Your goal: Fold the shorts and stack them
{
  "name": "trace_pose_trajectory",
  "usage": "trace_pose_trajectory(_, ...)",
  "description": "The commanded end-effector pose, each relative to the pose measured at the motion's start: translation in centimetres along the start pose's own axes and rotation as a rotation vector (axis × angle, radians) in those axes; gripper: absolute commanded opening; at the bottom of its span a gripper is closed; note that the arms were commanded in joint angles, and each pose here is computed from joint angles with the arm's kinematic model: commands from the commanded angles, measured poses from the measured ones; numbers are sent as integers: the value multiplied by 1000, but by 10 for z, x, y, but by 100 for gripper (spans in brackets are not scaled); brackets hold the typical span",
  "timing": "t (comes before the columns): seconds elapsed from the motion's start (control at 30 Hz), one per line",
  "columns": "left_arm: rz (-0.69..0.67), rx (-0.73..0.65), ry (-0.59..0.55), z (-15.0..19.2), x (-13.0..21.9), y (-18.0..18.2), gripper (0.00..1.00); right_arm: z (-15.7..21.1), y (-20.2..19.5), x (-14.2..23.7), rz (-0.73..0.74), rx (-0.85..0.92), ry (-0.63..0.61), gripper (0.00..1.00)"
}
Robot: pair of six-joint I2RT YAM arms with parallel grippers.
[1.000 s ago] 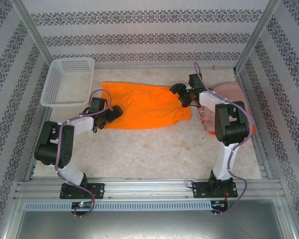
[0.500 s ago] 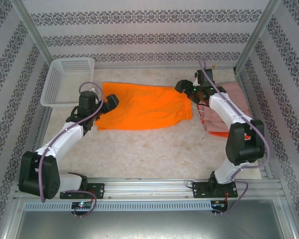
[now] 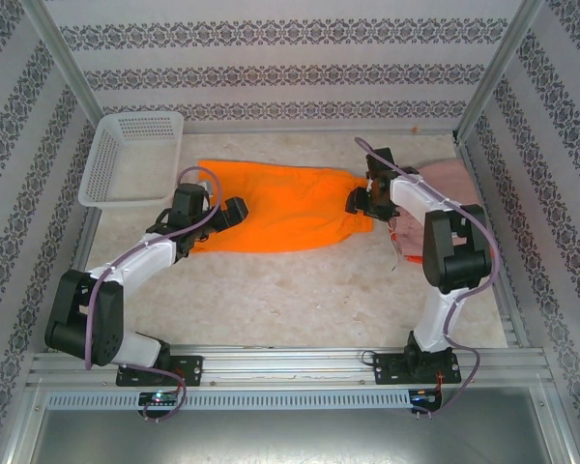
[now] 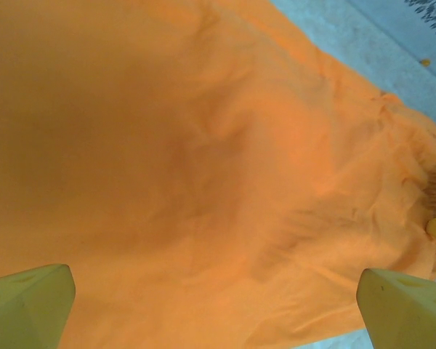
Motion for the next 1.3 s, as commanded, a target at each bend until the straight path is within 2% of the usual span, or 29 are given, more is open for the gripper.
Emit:
trace_pose_trajectory(0.0,37,-7,-33,-2,6,-5,100,-7,4,-4,5,18,2,64)
trace_pose_trajectory(0.37,32,-6,-30,2,6,-1,100,4,4,-34,-2,-11,82,68)
trace_pose_trajectory(0.43,33,-7,-32,2,6,-2,100,6,6,-36,-15,-12,92,66)
trace_pose_trajectory(0.6,30,-9,-42,1,8,-2,100,5,7,-38,-20,-15,106,40)
trace_pose_trajectory(0.73,29,-21,-64,-2,12,-2,100,4,7,-35,-19,-7,107,25)
trace_pose_trajectory(0.83,41,-26,-87,-9,21,0,100,-1,9,-21,-8,10,68,7)
trace_pose_trajectory(0.9,53,-31,-113,-13,29,1,100,-7,10,-3,3,23,22,0)
trace_pose_trajectory(1.13,85,-49,-173,-19,46,0,100,-20,22,73,4,79,-129,0)
trace_pose_trajectory(1.27,91,-48,-177,-19,50,0,100,-26,20,121,83,149,-192,0)
Point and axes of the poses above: each hand's point on the last joint's axis, 136 mm out from that joint toward the fingers, its own x axis back along the fingers, its own y axis along the line the jaws close on, z = x × y, the point moved 7 cm from there along x, back along the fingers, and after that the axes turned 2 degrees about x, right-handed, at the moved point
